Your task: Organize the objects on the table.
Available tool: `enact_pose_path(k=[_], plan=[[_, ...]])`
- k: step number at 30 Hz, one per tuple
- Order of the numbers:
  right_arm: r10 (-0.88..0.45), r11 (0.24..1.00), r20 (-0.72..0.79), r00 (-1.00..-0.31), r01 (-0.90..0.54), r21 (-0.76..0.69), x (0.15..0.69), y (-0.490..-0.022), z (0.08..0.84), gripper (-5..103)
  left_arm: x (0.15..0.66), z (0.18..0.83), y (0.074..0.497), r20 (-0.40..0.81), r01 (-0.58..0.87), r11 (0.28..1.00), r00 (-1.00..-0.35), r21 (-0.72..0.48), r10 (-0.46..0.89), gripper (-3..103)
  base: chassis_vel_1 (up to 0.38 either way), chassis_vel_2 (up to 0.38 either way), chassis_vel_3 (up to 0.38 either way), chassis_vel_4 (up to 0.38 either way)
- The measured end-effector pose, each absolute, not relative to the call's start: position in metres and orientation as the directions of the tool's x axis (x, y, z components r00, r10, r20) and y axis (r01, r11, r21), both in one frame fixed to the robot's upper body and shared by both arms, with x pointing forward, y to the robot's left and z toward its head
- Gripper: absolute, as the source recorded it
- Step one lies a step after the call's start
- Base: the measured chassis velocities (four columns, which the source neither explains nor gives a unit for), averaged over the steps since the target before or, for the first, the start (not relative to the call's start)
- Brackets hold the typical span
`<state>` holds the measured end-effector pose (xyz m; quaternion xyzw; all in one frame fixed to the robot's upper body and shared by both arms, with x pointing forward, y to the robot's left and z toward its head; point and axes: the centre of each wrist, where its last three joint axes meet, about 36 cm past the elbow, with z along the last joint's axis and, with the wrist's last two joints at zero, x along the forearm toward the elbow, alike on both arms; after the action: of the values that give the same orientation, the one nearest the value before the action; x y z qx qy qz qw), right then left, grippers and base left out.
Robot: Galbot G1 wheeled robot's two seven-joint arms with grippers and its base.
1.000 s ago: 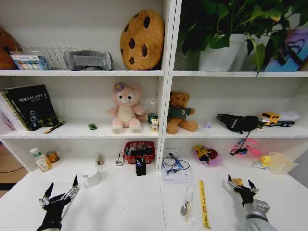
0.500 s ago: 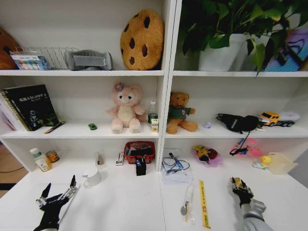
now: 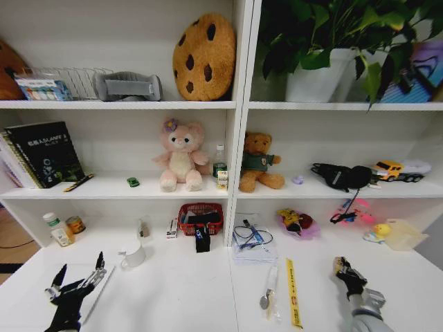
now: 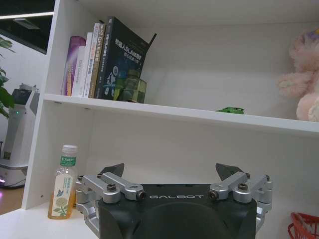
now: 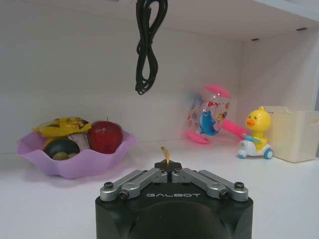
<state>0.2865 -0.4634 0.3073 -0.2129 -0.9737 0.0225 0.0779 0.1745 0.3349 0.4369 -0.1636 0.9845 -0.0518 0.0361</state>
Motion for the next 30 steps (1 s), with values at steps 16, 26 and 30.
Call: enact_pose_path(k=[16,26,30], plan=[[0.293,0.956,0.024,-0.956,0.292,-0.026,0.431,-0.437,0.371,0,0.177,0.437,0.337,-0.057,-0.311,0.944,-0.946,-0.11,-0.319,100,0.0,0.0,0.0,0.0],[0.291,0.956,0.033,-0.956,0.289,-0.053,0.465,-0.437,0.364,12,0.178,0.435,0.338,-0.055,-0.316,0.942,-0.945,-0.112,-0.323,100,0.0,0.0,0.0,0.0],[0.295,0.955,0.031,-0.955,0.293,-0.055,0.461,-0.438,0.361,28,0.177,0.434,0.338,-0.051,-0.317,0.942,-0.944,-0.112,-0.325,100,0.0,0.0,0.0,0.0]])
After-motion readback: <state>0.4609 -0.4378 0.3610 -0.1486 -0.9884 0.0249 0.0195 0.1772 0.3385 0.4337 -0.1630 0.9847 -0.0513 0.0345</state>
